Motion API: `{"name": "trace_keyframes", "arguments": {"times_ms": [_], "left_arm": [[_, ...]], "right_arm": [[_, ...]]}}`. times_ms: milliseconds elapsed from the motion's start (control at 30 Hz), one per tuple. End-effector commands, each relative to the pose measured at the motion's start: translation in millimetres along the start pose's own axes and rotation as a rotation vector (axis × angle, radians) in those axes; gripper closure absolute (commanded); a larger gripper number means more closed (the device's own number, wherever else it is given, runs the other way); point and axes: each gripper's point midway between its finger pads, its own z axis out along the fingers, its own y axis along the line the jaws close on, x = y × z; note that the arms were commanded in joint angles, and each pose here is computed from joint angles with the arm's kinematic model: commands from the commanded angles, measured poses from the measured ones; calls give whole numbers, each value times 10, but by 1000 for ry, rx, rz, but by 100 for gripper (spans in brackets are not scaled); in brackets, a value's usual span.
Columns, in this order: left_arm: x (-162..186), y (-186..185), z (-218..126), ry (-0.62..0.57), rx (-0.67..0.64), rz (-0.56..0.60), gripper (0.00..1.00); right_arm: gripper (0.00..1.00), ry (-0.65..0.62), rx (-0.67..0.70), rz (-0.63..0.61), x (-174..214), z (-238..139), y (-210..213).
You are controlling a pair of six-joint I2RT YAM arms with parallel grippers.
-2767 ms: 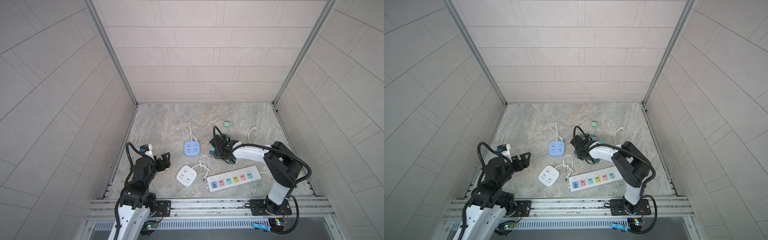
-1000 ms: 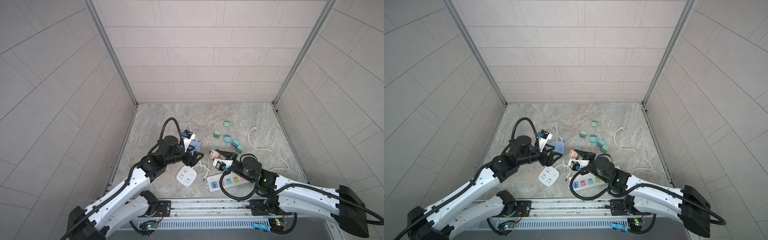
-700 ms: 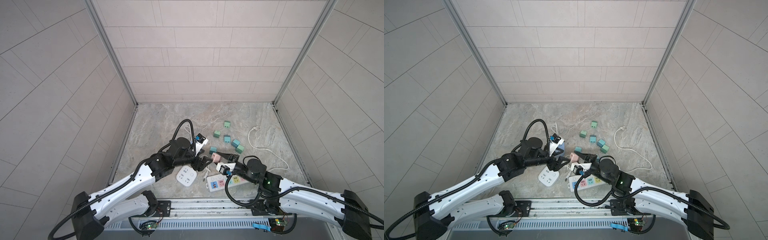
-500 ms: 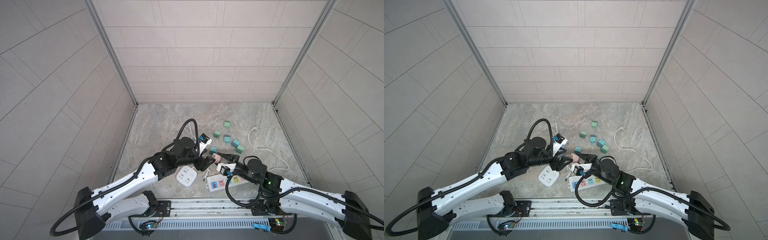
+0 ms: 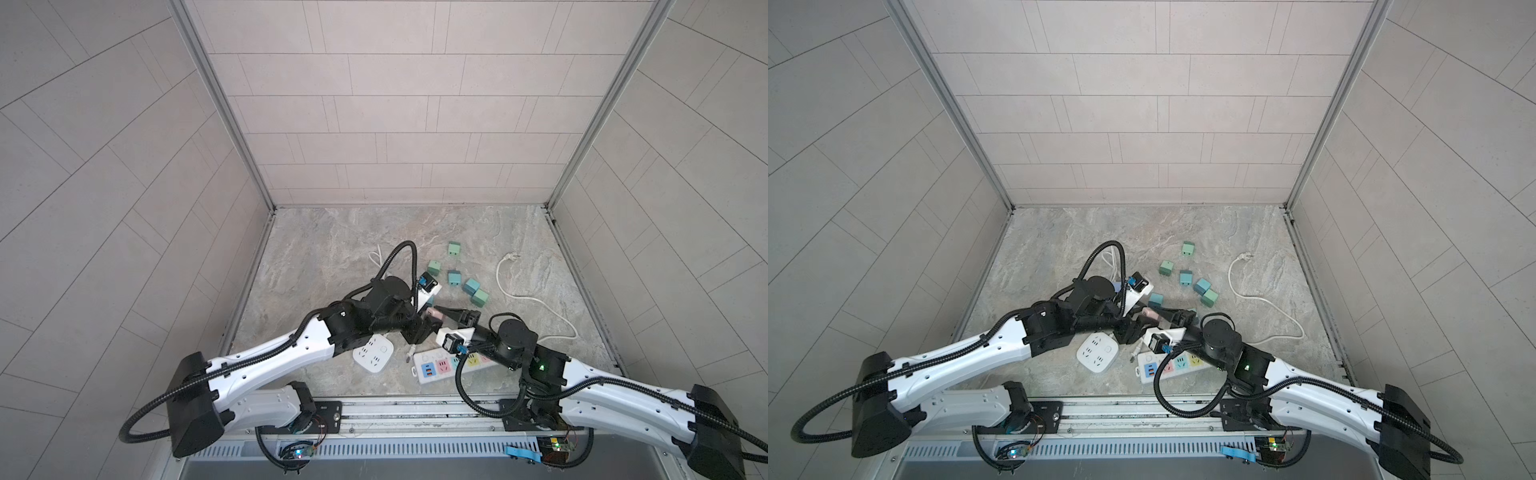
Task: Insert the plug
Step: 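Close the left gripper on the pink adapter while the right gripper opens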
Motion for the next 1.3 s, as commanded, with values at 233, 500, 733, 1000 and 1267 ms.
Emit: {"name": "trace_keyframes", "arguments": {"times_ms": [233,500,733,1000,1267], "left_arm": [[-112,-29,22,-10,2,13,51],[-118,-33,83,5,6,8,59],[-108,-18,85,10,-2,5,66],[-185,-20,77,-15,-5,-4,81],[-257,49,59,-43,-47,-8,94]], "right_arm": [[100,-63,58,-8,-172,-56,-151],[100,-51,62,-22,-184,-1,-178],[100,-47,73,-27,-186,10,-205],[95,-22,61,-36,-132,34,-173],[54,6,71,-27,-85,34,-192]]}}
